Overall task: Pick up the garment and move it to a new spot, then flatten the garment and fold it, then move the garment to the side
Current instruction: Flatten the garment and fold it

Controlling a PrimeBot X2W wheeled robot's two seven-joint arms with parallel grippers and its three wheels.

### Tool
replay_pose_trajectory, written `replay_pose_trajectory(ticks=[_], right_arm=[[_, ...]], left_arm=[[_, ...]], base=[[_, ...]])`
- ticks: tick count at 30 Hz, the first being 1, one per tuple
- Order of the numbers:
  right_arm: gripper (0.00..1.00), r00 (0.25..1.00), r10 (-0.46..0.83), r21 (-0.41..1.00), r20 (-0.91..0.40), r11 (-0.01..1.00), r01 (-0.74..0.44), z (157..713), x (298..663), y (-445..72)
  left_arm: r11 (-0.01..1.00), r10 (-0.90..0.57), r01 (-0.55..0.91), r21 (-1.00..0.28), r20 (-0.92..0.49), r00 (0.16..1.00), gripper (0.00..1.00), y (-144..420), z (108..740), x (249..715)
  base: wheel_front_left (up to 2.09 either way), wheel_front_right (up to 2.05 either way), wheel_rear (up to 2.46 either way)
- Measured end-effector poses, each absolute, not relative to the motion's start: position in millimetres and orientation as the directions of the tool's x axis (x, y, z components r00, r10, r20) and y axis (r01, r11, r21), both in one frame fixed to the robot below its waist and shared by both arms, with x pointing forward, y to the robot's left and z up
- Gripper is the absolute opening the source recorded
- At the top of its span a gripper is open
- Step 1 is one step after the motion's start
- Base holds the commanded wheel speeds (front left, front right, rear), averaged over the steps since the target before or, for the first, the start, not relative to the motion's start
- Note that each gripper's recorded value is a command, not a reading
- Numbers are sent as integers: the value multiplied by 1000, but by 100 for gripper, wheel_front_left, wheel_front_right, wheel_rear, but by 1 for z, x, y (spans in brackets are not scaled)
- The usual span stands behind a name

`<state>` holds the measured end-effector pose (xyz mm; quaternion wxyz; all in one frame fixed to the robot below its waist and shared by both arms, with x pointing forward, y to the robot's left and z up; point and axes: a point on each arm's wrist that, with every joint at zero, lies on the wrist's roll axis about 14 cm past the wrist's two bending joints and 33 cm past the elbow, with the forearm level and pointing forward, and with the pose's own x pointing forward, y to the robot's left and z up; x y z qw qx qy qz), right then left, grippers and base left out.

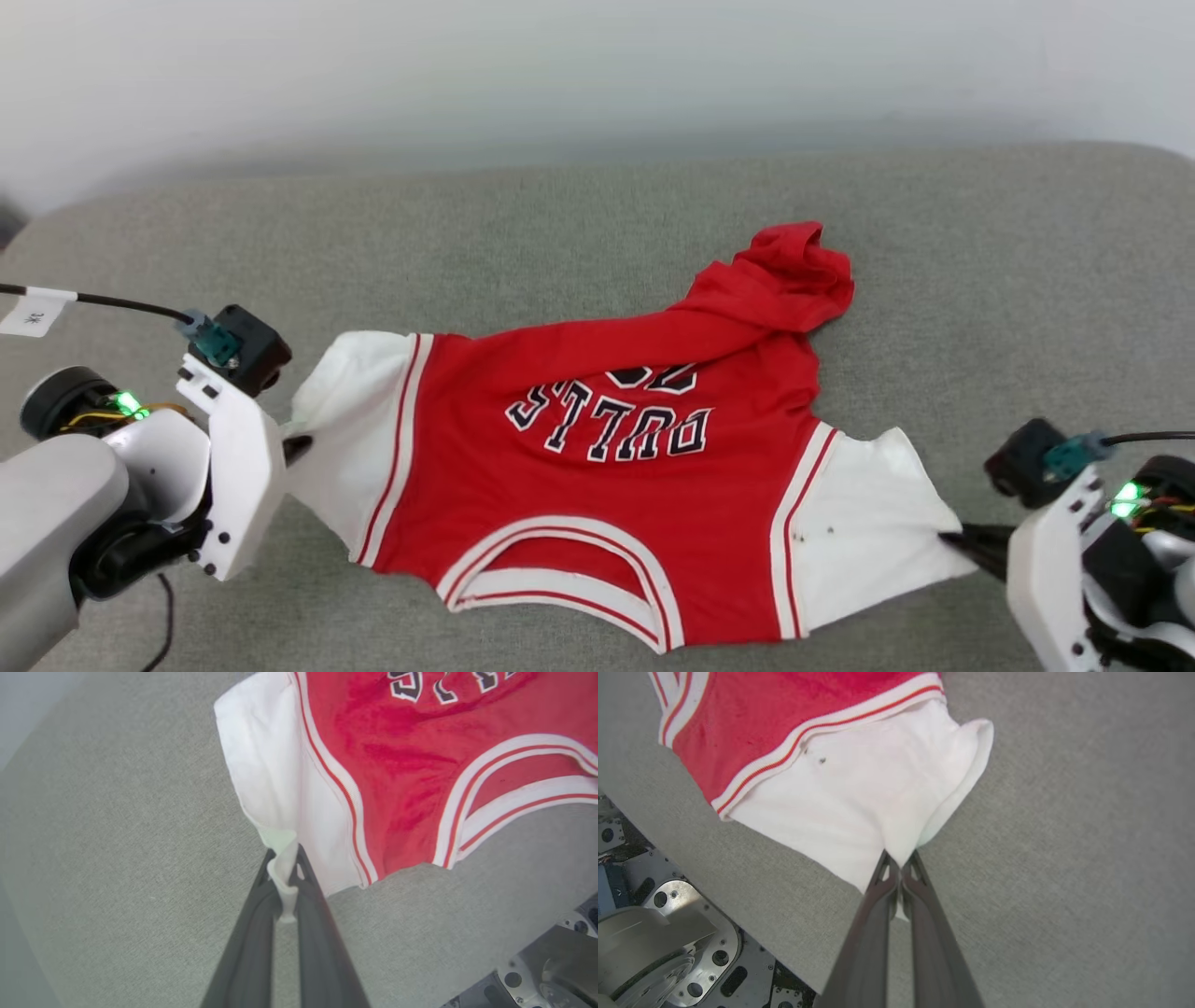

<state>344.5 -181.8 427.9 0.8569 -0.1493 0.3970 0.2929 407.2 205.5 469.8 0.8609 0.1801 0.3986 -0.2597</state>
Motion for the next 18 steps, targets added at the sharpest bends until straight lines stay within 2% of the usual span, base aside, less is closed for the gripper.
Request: replay_pose_trajectory(ticks=[2, 5, 11, 18], right_arm=[[0, 573, 393, -56, -719, 789, -612, 450, 350, -185], [0, 667, 404, -111, -626, 800, -589, 489, 362, -191], [0, 805, 418, -211, -421, 818, -535, 567, 384, -193], [0, 895, 405, -351, -188, 823, -447, 659, 426, -194]], left_arm=[[790, -357, 606, 90, -736, 575, 0, 193, 486, 404], [764, -388, 629, 144, -676, 626, 0, 187, 512, 402], [730, -484, 645, 227, -494, 722, 0, 161, 577, 417], [708, -574, 625, 329, -250, 780, 0, 127, 649, 457]], base=[[0, 0, 0], [0, 0, 0], [0, 0, 0], [0, 0, 0]])
